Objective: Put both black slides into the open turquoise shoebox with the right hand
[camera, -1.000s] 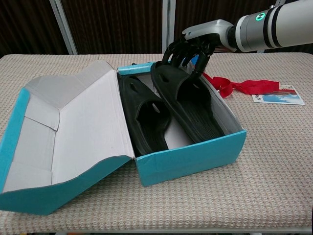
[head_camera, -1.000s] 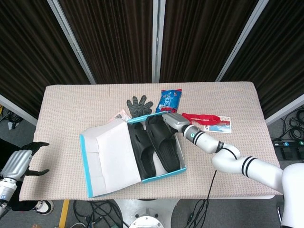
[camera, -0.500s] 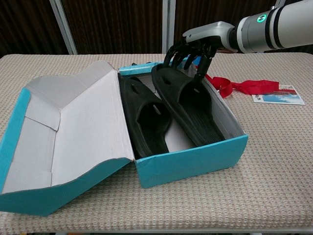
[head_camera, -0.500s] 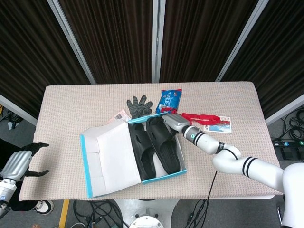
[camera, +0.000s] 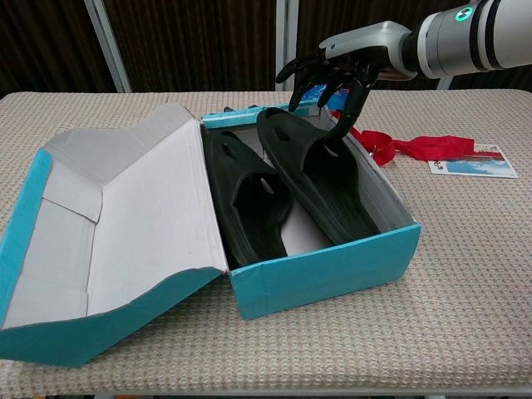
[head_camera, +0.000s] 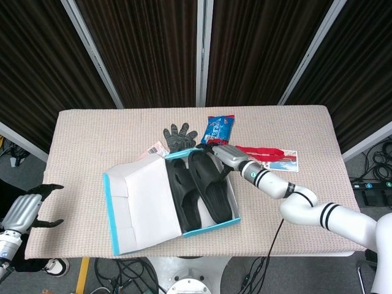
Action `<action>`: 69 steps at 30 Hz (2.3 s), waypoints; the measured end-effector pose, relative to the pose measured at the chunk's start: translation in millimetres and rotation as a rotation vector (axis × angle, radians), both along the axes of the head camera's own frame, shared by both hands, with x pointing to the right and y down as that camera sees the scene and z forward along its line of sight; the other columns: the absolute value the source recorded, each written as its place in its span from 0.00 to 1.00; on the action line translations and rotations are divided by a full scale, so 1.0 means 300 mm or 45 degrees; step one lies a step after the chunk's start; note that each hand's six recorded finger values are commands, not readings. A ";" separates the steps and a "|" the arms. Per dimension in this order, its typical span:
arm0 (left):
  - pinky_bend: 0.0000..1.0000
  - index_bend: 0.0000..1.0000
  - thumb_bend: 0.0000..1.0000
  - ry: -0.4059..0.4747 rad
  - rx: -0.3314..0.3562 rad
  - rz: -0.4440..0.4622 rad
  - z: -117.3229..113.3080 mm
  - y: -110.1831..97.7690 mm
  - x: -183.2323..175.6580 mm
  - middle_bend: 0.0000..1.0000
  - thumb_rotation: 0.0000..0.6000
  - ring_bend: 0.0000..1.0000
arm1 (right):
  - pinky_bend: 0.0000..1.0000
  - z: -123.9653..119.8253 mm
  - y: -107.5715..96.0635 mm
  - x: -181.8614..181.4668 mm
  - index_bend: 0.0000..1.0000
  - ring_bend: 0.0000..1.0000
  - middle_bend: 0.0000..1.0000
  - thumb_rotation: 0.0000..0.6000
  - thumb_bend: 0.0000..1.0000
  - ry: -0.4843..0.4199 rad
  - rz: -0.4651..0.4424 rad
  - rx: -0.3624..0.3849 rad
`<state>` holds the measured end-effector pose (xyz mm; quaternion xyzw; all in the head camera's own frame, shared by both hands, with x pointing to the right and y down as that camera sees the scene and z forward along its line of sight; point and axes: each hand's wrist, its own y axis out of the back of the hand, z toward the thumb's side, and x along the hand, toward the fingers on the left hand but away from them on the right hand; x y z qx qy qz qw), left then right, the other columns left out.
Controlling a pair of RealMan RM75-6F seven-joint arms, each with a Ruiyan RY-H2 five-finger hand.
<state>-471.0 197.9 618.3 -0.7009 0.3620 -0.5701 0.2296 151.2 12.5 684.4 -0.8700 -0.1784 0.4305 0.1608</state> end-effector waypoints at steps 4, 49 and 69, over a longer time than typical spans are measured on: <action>0.21 0.20 0.08 0.002 0.003 0.002 -0.003 0.002 0.003 0.21 1.00 0.15 | 0.15 -0.054 0.002 -0.025 0.07 0.00 0.21 1.00 0.00 -0.062 -0.008 0.028; 0.21 0.20 0.08 0.007 0.001 0.003 -0.003 0.001 0.009 0.21 1.00 0.15 | 0.19 -0.022 0.138 0.005 0.03 0.05 0.24 1.00 0.00 -0.256 0.154 -0.227; 0.21 0.20 0.08 0.023 0.076 0.048 -0.027 -0.053 0.059 0.21 1.00 0.15 | 0.06 -0.283 0.157 0.268 0.06 0.00 0.14 1.00 0.01 -0.035 -0.054 0.606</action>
